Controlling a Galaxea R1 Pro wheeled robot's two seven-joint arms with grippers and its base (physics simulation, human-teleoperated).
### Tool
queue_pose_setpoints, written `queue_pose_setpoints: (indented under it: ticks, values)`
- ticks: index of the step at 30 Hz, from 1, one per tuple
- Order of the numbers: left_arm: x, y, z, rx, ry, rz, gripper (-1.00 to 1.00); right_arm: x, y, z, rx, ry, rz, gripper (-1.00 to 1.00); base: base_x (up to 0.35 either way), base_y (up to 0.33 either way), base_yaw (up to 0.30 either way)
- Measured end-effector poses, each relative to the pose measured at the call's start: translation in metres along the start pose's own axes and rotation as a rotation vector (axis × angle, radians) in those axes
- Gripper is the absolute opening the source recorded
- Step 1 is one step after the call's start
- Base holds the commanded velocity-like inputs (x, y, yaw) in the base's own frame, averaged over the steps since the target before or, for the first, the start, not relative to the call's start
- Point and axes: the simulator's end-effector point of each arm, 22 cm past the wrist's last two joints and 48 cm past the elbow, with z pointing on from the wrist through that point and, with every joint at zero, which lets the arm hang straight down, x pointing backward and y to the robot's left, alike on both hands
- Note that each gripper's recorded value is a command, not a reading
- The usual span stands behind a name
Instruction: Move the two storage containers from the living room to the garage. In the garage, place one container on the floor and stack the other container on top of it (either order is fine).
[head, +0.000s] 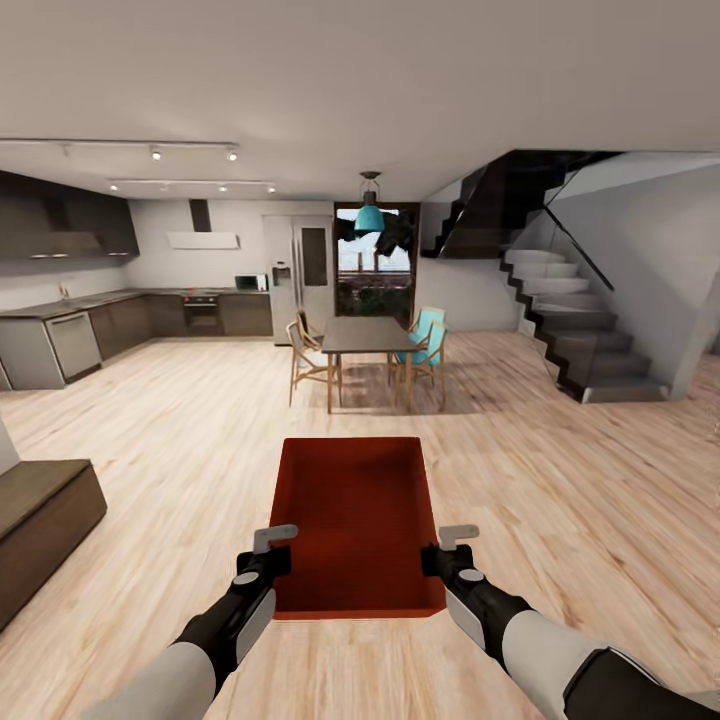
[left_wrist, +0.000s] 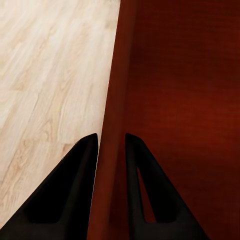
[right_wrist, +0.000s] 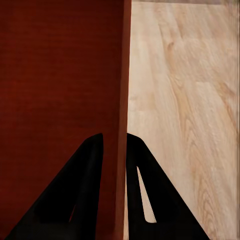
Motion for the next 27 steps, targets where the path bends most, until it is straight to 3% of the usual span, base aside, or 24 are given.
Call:
queue_pose_setpoints:
  ticks: [12,27]
  values:
    - [0.0001,0.0001,0.0000,-0.001,0.000,-0.002,-1.00,0.0000,0.0001,0.0000,0.000,0.000,0.000,-1.00,0.322,0.000,-0.226]
    - [-0.0004,0.0001,-0.0001,-0.001,-0.001,-0.001,-1.00,-0.0004,0.0001,0.0000,-0.001,-0.001,0.000,-1.00,0.322,0.000,-0.015]
